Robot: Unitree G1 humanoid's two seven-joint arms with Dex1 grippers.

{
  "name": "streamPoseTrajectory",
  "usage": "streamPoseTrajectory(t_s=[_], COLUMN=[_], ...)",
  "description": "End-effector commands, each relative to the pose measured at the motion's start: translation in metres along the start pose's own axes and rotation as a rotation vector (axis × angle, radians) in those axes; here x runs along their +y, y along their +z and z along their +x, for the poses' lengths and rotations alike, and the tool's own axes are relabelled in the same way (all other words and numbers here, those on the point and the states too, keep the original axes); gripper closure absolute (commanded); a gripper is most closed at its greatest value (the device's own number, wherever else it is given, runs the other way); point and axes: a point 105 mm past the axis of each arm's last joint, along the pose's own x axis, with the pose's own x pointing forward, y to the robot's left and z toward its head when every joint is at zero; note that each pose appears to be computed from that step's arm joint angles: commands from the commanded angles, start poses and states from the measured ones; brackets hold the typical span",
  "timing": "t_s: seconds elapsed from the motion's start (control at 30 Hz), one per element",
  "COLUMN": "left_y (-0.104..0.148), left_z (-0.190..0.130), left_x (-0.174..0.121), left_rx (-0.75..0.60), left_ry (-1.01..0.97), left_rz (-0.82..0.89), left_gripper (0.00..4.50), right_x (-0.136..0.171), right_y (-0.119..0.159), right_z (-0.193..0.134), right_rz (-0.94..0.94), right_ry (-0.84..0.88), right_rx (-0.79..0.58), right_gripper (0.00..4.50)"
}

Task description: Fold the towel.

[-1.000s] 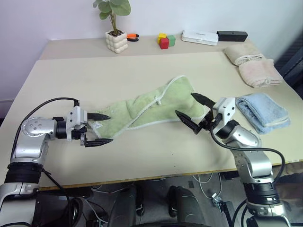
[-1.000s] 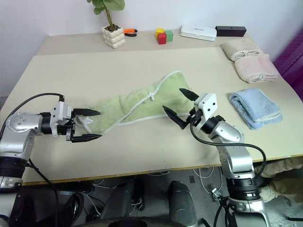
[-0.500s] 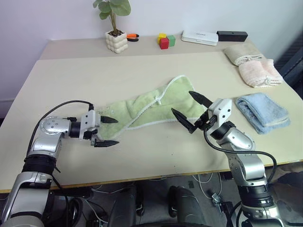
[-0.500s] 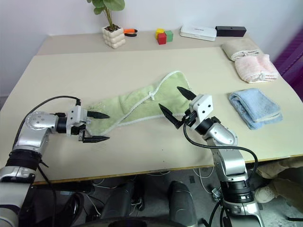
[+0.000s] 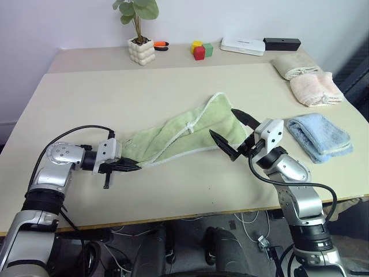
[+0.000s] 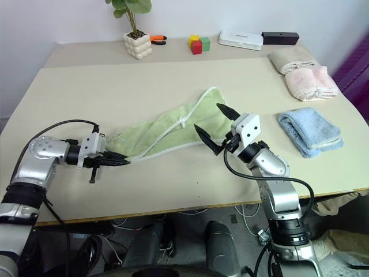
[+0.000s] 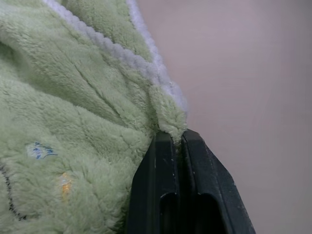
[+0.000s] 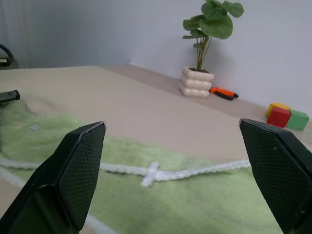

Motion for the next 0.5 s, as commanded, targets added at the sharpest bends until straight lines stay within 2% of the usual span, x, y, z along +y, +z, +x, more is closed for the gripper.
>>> streamPoseTrajectory(t_s=[0.03,0.2,0.33,0.5], left_y=[0.014,0.016,0.0,-0.01], left_z=[-0.022,-0.044,-0.072,-0.078], left_x=[-0.005,-0.016,-0.025,-0.016], left_rx=[-0.039,-0.032,0.058,0.105], left_ry=[0.004,0.012,0.058,0.156], left_rz=[-0.025,-0.092,-0.151,-0.139], left_gripper=[4.48,4.48,4.48,4.48], right_x=[-0.004,-0.005,-0.004,-0.003], right_y=[0.01,0.01,0.009,0.01], right_z=[0.003,0.007,0.012,0.015], right_rz=[-0.031,-0.027,-0.026,-0.02], right_ry=[0.006,0.024,0.051,0.072], right_rx=[-0.041,-0.047,-0.048,-0.052], right_gripper=[0.0,0.0,0.0,0.0])
